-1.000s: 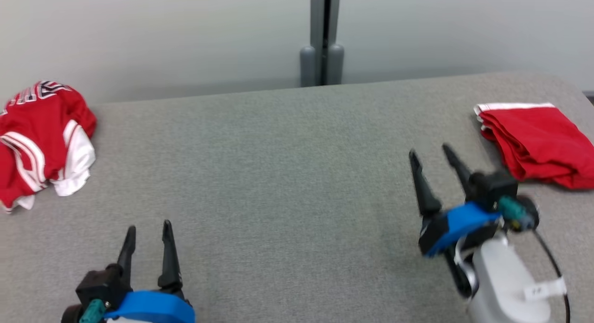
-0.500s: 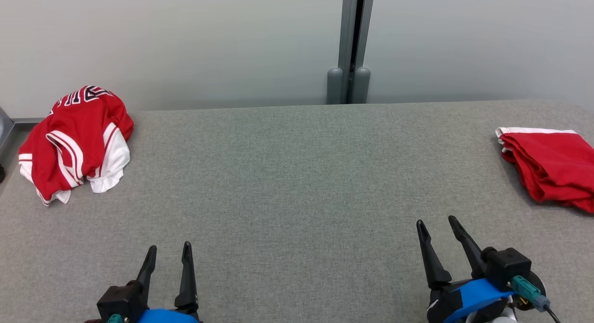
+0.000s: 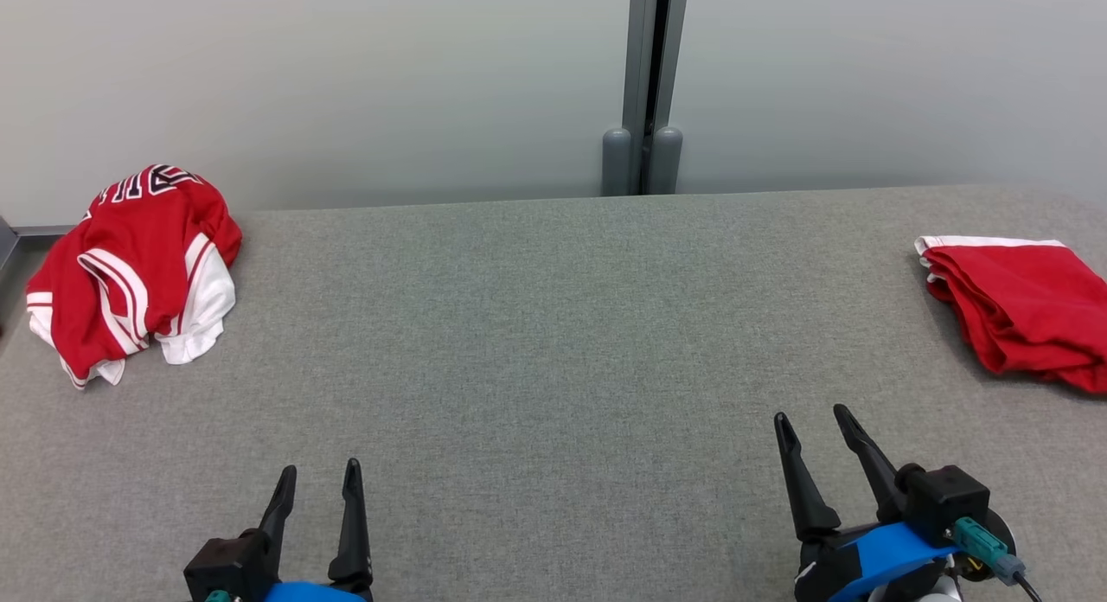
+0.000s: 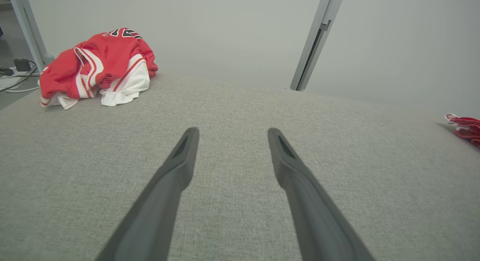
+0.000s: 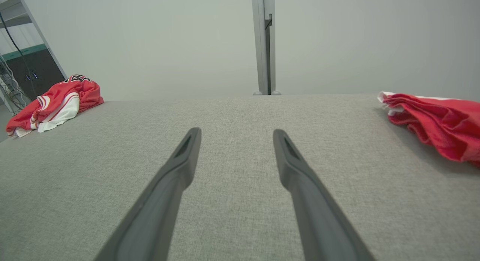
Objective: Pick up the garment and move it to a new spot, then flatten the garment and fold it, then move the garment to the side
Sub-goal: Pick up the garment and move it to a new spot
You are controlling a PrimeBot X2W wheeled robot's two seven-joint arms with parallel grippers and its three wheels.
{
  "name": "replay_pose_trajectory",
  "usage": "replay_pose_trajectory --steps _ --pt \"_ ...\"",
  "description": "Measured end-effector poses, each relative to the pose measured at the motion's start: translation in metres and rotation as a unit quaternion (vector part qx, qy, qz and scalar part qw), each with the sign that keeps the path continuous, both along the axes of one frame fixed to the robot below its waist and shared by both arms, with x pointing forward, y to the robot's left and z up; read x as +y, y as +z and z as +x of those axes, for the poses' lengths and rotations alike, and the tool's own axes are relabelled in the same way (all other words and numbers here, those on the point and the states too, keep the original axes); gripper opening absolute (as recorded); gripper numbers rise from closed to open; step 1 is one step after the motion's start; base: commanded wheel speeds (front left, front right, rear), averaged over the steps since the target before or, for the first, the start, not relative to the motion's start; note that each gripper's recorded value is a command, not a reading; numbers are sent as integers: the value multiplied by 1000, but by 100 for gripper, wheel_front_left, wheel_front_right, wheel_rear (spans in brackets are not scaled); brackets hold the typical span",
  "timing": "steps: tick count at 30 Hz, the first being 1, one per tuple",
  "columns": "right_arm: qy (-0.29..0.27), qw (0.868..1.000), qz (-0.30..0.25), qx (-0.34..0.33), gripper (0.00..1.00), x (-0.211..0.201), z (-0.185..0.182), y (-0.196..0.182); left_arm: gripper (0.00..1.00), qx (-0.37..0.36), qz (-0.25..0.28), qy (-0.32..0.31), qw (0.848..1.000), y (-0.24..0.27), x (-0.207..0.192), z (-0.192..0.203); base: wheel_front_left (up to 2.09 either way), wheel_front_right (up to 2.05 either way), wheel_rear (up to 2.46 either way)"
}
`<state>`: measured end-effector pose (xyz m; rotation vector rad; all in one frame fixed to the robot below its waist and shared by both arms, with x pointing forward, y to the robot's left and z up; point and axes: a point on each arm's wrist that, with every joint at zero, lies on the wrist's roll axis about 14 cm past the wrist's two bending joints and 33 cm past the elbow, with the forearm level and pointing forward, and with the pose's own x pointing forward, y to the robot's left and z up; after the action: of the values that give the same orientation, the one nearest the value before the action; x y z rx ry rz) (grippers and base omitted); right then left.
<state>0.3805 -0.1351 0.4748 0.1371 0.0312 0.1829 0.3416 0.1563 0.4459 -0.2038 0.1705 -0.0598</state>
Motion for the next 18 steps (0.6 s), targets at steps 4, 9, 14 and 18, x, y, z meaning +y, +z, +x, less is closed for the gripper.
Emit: replay_pose_trajectory --steps 4,9,14,18 --pt "2 1000 0 0 100 1 0 0 100 -1 0 0 1000 1 0 -1 0 0 0" --pt "12 1000 2 -3 100 8 -1 2 100 -4 0 5 1000 3 3 -6 0 0 0" --pt "44 999 4 -4 100 30 -2 4 100 -16 6 35 999 11 22 -16 0 0 0" --pt "69 998 7 -11 100 47 0 9 100 -25 13 63 998 17 41 -27 0 0 0"
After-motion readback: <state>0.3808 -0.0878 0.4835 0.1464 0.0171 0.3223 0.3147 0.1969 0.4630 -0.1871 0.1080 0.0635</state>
